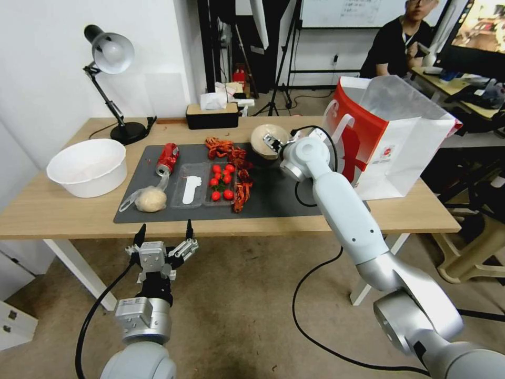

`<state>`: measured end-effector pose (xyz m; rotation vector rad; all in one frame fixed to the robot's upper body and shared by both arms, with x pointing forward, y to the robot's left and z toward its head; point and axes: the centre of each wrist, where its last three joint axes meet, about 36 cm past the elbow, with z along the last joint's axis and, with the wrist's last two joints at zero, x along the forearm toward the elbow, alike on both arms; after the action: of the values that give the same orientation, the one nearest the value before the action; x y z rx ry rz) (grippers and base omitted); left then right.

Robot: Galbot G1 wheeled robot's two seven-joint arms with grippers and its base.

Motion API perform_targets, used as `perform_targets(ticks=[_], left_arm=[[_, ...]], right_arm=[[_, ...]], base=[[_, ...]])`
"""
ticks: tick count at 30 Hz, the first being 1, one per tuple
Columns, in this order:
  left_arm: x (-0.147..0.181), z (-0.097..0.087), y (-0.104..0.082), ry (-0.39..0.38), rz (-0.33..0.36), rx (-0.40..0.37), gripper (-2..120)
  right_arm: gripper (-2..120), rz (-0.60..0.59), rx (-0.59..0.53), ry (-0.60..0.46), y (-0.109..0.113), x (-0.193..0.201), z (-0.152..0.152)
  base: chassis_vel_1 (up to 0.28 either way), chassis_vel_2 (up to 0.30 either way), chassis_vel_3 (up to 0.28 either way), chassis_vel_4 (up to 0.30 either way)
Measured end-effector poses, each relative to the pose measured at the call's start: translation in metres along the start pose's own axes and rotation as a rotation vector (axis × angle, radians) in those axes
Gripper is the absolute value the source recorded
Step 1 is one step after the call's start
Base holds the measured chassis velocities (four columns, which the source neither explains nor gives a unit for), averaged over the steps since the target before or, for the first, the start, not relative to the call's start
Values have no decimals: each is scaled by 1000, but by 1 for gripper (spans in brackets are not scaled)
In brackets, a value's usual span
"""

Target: Pick up the trash from the table and place it into the takeout bag.

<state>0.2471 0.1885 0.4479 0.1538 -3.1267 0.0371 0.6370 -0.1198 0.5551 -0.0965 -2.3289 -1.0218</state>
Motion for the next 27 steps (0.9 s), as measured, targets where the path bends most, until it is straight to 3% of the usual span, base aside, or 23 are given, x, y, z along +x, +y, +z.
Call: perform_targets(ticks=[9, 22, 27], left_arm=[[0, 0, 1, -2, 2, 0, 100], [2, -4, 3, -9, 7, 5, 100], [3, -4, 3, -15, 7, 7, 100]], right_arm=[[97, 8, -51, 53, 14, -21, -18], [62, 70, -67, 79, 8, -34, -22], [43, 76, -61, 80, 5, -33, -23]], base=[[0, 0, 0, 0], [0, 0, 0, 0], [0, 0, 0, 0]])
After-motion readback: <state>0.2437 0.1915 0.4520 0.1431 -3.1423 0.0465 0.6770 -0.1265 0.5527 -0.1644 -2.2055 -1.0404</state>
